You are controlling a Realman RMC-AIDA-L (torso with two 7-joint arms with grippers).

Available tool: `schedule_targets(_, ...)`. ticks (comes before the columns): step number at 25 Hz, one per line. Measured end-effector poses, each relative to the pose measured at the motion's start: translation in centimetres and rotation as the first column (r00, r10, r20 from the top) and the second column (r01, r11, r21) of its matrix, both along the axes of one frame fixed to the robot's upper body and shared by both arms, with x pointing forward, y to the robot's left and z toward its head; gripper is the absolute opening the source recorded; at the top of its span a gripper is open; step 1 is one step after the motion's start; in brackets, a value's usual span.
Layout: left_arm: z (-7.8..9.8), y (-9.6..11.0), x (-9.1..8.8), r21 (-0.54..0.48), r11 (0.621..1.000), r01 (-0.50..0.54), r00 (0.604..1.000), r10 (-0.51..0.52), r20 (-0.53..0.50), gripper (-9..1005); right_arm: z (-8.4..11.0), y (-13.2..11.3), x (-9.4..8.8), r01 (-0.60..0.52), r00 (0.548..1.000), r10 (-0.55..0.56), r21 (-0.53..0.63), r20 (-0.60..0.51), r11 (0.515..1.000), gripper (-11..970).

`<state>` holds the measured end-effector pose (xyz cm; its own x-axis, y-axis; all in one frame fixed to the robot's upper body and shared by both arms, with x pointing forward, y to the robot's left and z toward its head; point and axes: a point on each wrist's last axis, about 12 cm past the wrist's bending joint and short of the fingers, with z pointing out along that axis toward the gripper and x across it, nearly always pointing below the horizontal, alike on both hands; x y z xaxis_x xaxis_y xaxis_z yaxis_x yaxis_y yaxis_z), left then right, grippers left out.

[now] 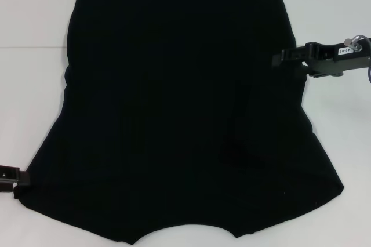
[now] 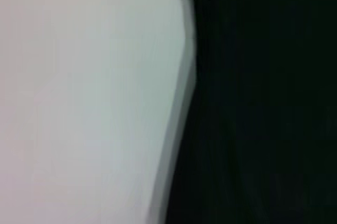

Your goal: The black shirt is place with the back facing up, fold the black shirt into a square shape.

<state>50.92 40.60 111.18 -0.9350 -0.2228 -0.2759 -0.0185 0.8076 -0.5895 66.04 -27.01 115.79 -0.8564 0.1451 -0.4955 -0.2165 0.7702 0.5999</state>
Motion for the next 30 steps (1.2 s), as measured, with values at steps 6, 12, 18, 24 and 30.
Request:
schedule_targets(6, -0.6, 0.0, 0.5, 0.017, 1.0, -0.021, 1.0, 0.021, -0.001, 510, 0.0, 0.0, 0.0, 0.002, 1.0, -0.002, 0.001, -0.001, 1.0, 822)
schedule_targets(12, -0.8, 0.3, 0.8, 0.053, 0.997, -0.048, 0.999, 0.047, 0.009, 509, -0.2, -0.2, -0.1, 0.01, 1.0, -0.01, 0.003, -0.006, 1.0, 822)
schedule_targets(18, -1.1, 0.0, 0.9, 0.068, 0.997, -0.029, 1.0, 0.029, 0.003, 510, -0.2, -0.4, -0.2, 0.019, 1.0, -0.019, 0.012, -0.004, 1.0, 822)
schedule_targets(24, -1.7, -0.3, 1.1, 0.086, 0.996, -0.019, 1.0, 0.02, -0.019, 511, -0.3, -0.6, -0.2, 0.023, 1.0, -0.023, 0.015, -0.004, 1.0, 821)
schedule_targets(30, -1.8, -0.4, 1.1, 0.086, 0.996, -0.014, 1.0, 0.017, -0.024, 510, -0.3, -0.7, -0.3, 0.029, 1.0, -0.029, 0.018, -0.004, 0.999, 821)
